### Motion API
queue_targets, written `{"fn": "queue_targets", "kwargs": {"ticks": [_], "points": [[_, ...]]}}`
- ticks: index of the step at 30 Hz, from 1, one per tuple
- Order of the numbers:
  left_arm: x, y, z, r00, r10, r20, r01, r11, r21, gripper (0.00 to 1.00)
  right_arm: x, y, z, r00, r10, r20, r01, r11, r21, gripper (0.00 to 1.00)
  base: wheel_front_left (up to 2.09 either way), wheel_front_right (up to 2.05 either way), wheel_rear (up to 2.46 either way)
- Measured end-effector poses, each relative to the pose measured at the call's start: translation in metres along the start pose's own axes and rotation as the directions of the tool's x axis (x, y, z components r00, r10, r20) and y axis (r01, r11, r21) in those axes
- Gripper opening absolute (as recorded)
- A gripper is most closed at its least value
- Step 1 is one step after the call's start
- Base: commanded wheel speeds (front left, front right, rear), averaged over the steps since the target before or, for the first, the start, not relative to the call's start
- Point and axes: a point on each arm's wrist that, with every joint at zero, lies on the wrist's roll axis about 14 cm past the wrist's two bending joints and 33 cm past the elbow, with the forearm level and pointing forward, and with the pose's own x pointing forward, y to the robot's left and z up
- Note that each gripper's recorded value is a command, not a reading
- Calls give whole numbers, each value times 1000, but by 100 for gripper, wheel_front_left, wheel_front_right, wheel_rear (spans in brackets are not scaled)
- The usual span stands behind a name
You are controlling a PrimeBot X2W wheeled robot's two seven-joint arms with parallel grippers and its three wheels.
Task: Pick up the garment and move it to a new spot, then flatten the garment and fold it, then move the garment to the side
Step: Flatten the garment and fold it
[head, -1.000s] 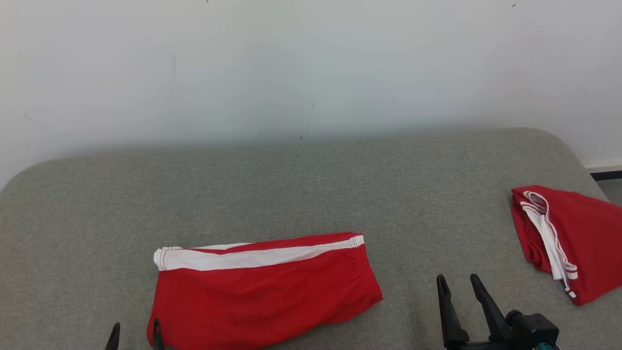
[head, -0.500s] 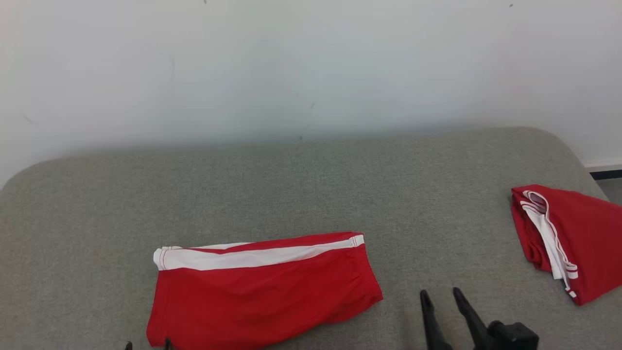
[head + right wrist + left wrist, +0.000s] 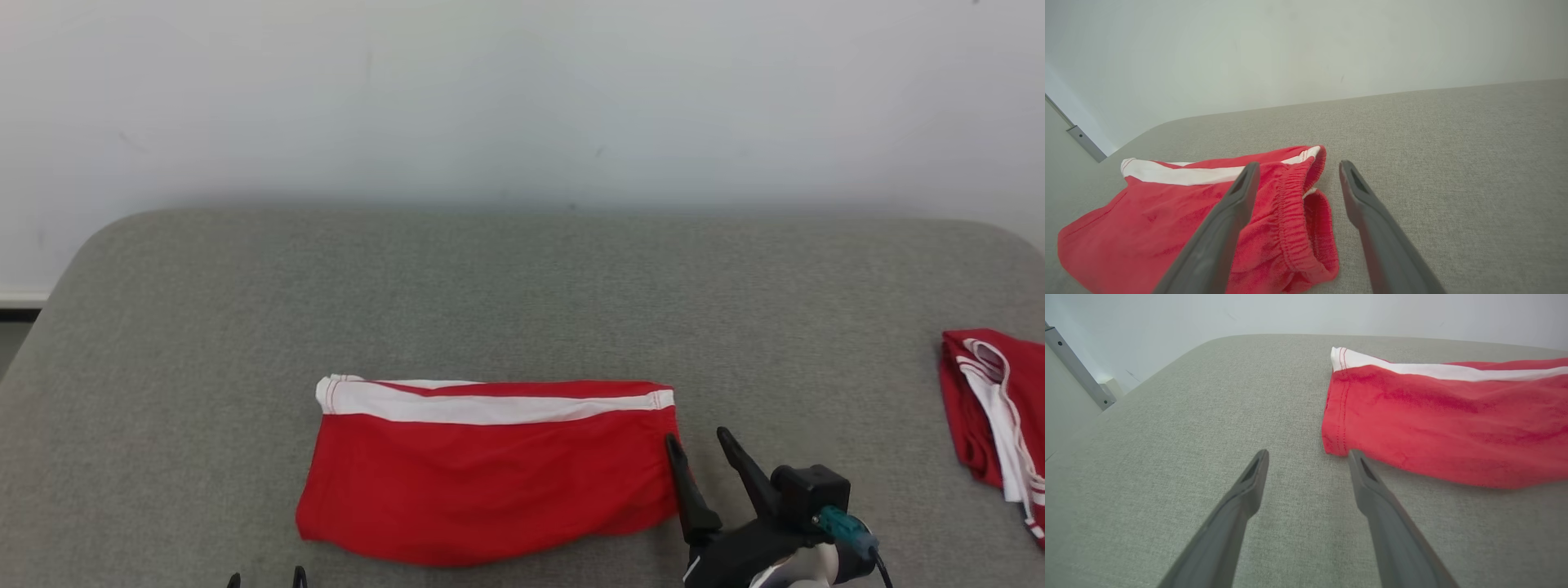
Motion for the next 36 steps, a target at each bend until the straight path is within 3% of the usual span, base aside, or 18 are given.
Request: {"fn": "queue_targets", "kwargs": {"ticks": [12,25,33,34,35,36], "points": [[2,11,-11,998,45,-42,-46,999,-23,100,39,-1,-25,994,9,-109,-7,1000,15,100,0,0,0],[9,11,-22,995,58,-81,-61,998,-29,100,32,-16,-72,965,-36,-259,42,999,18,100,0,0,0],[12,14,-22,994,74,-86,-77,997,-32,100,38,-7,-87,952,-9,-307,26,998,51,100,0,0,0],[11,14,-23,993,77,-88,-81,996,-33,100,39,-4,-88,951,-1,-311,19,998,55,77,0,0,0],[11,15,-24,993,79,-91,-82,996,-34,100,40,-3,-88,950,5,-312,14,998,61,37,0,0,0],[11,15,-24,992,82,-93,-86,996,-38,100,40,-2,-89,949,6,-314,17,997,70,6,0,0,0]]}}
